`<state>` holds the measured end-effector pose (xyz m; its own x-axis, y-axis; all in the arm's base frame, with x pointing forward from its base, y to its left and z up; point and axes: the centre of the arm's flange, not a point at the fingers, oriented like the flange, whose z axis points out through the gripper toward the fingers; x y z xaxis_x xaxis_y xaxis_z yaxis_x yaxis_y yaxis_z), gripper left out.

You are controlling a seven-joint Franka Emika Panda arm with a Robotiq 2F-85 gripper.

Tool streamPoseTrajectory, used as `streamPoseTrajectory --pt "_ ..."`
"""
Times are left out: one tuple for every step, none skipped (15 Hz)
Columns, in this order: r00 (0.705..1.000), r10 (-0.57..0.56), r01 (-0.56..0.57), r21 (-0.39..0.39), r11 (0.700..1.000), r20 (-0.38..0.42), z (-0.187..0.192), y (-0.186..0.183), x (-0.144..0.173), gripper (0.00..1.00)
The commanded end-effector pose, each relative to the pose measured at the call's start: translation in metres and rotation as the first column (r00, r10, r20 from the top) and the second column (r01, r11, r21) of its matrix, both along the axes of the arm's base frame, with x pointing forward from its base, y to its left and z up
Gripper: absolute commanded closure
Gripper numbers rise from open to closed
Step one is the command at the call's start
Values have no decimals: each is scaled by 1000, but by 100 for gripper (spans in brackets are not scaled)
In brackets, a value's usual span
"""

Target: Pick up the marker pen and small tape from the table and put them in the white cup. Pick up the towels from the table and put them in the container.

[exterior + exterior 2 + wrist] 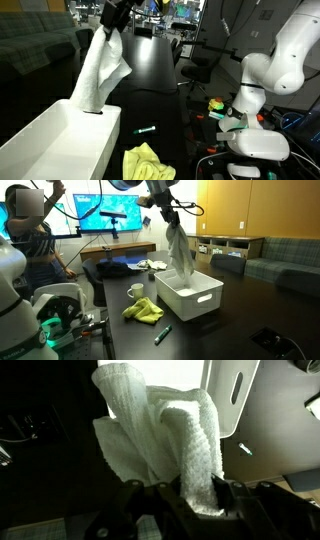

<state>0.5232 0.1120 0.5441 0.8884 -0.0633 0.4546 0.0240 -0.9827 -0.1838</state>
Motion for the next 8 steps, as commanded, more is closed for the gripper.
streamPoseTrajectory --pt "997 78 -78 -62 995 -17 10 31 58 88" --pt "995 98 -100 -73 992 -25 7 36 67 88" --pt "992 118 -121 -81 989 -36 0 45 79 88" --pt "988 141 -145 -94 985 -55 -4 54 90 89" --pt "987 144 -151 -103 983 -69 -10 62 99 89" --pt "983 161 -171 -114 979 -89 -15 71 108 89" --pt "978 177 -190 -125 974 -111 -20 79 115 89" --pt "972 196 -213 -139 967 -128 -26 88 123 89"
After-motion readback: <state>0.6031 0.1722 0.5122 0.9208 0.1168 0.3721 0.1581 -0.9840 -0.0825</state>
